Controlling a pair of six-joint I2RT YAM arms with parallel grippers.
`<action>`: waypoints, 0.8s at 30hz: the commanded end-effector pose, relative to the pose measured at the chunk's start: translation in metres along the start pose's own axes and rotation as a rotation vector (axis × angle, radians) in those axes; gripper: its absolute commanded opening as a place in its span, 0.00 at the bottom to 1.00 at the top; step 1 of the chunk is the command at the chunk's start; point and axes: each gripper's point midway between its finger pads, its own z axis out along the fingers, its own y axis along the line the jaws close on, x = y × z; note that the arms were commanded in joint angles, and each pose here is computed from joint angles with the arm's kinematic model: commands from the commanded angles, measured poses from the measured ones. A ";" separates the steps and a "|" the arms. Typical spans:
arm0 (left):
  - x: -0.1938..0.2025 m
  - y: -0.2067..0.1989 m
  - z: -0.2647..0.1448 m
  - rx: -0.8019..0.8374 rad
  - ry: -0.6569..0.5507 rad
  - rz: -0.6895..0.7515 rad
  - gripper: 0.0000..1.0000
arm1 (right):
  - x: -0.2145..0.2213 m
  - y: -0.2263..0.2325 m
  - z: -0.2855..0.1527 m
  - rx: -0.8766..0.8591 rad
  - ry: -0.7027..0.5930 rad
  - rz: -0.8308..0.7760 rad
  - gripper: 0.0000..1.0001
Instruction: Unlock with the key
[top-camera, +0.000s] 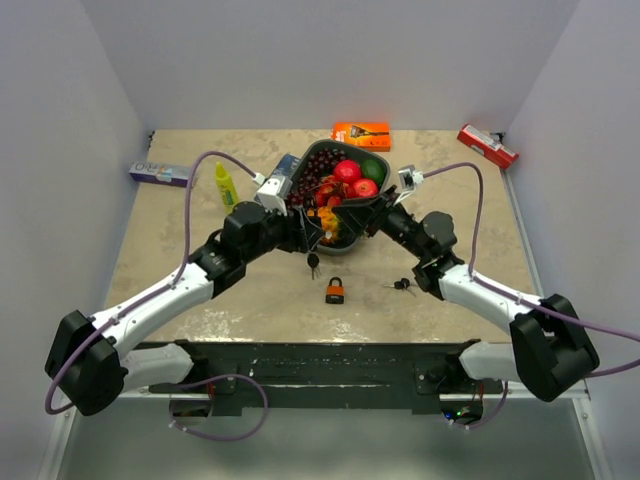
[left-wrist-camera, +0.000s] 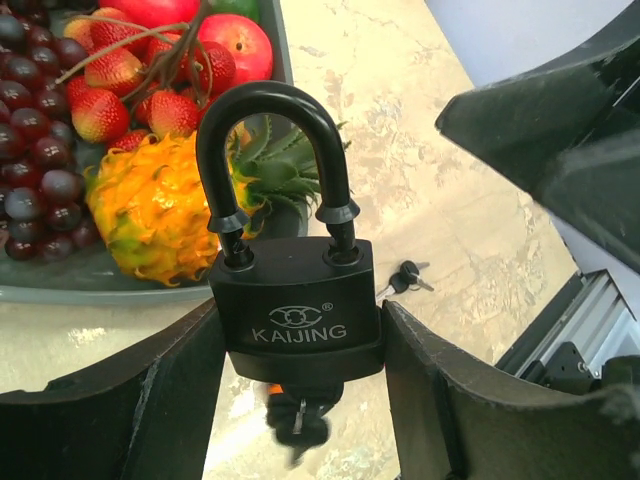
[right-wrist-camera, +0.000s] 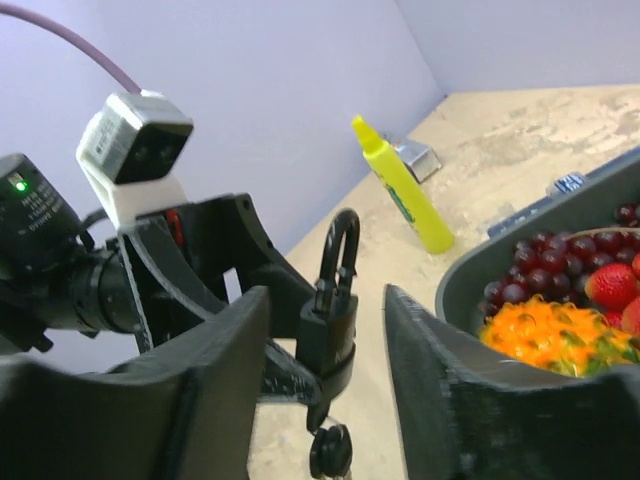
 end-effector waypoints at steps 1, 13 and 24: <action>-0.049 -0.031 -0.011 0.136 -0.177 0.039 0.00 | -0.013 0.019 -0.006 -0.038 0.003 -0.058 0.58; 0.009 -0.092 -0.085 0.665 -0.016 0.310 0.00 | -0.022 0.092 -0.011 -0.357 0.193 -0.206 0.72; 0.036 -0.120 -0.121 0.992 0.117 0.355 0.00 | 0.015 0.119 -0.030 -0.511 0.416 -0.273 0.75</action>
